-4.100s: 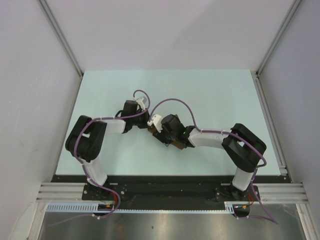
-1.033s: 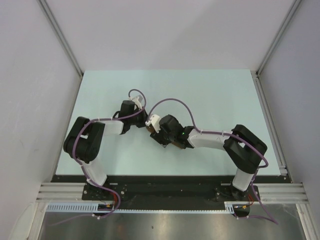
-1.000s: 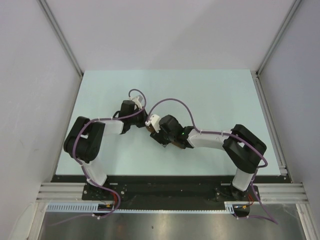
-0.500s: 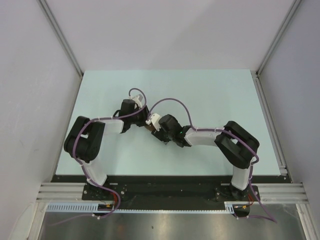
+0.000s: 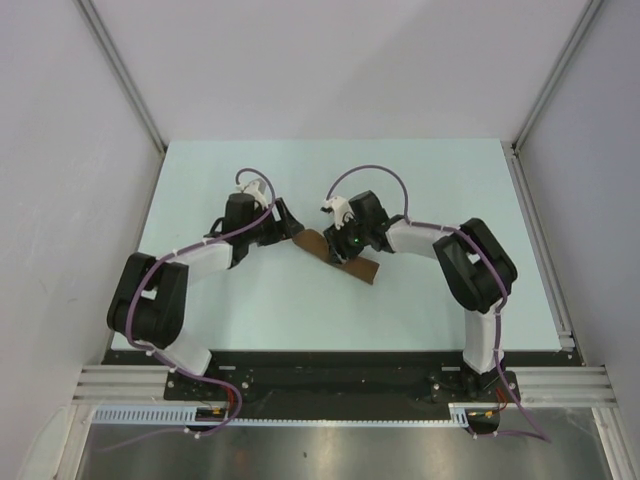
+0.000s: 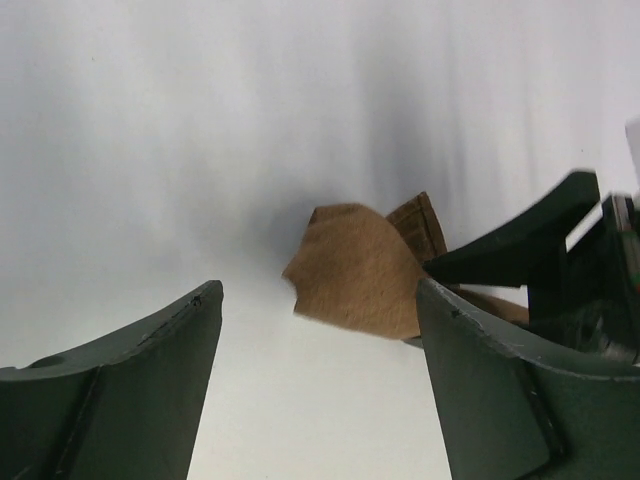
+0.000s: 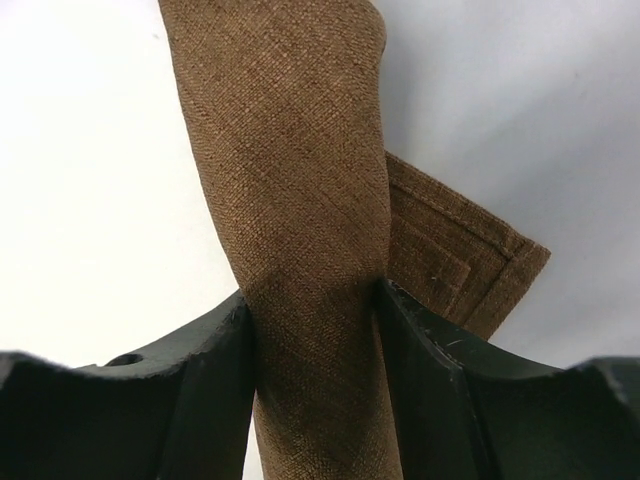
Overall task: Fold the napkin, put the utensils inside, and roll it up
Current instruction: Roll the napkin with the utensil
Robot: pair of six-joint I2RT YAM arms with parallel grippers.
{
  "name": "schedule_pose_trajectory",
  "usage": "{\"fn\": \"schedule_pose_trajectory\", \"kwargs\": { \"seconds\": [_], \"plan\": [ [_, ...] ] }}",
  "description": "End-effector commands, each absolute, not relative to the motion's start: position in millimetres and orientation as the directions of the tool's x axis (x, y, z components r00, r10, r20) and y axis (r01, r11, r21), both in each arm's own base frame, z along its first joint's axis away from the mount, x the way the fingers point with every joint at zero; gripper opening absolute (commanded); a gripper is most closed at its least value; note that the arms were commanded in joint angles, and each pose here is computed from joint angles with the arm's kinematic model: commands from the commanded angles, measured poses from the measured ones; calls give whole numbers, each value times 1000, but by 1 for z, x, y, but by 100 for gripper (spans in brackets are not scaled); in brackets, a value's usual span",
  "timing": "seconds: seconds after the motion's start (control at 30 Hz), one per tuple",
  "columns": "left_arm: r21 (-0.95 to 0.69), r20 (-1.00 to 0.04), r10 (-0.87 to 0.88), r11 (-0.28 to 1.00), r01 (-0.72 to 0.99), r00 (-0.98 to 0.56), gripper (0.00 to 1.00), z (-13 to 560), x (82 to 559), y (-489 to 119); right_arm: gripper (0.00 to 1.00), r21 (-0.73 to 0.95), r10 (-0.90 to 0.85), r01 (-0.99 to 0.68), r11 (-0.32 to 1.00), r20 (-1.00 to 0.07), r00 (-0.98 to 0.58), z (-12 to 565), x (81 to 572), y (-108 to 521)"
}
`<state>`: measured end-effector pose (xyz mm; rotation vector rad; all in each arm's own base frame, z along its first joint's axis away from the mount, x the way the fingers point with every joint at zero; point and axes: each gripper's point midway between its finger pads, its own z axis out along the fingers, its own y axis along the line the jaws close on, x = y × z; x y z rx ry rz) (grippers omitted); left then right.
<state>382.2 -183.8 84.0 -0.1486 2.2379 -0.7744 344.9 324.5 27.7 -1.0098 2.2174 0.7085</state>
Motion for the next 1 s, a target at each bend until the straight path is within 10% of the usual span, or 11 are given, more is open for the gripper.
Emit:
{"fn": "schedule_pose_trajectory", "kwargs": {
  "seconds": [0.0, 0.67, 0.97],
  "plan": [
    [-572, -666, -326, 800, 180, -670, 82, 95, 382, -184, 53, 499, -434, -702, 508, -557, -709, 7, 325, 324],
    [-649, -663, -324, 698, 303, -675, 74, 83, 382, -221, 52, 804, -404, -494, 332, -352, -844, -9, 299, 329],
    [-657, -631, -299, 697, 288, -716, 37, 65, 377, -231, 53, 811, -386, -478, 337, -344, -856, -11, 301, 327]
  ]
}}
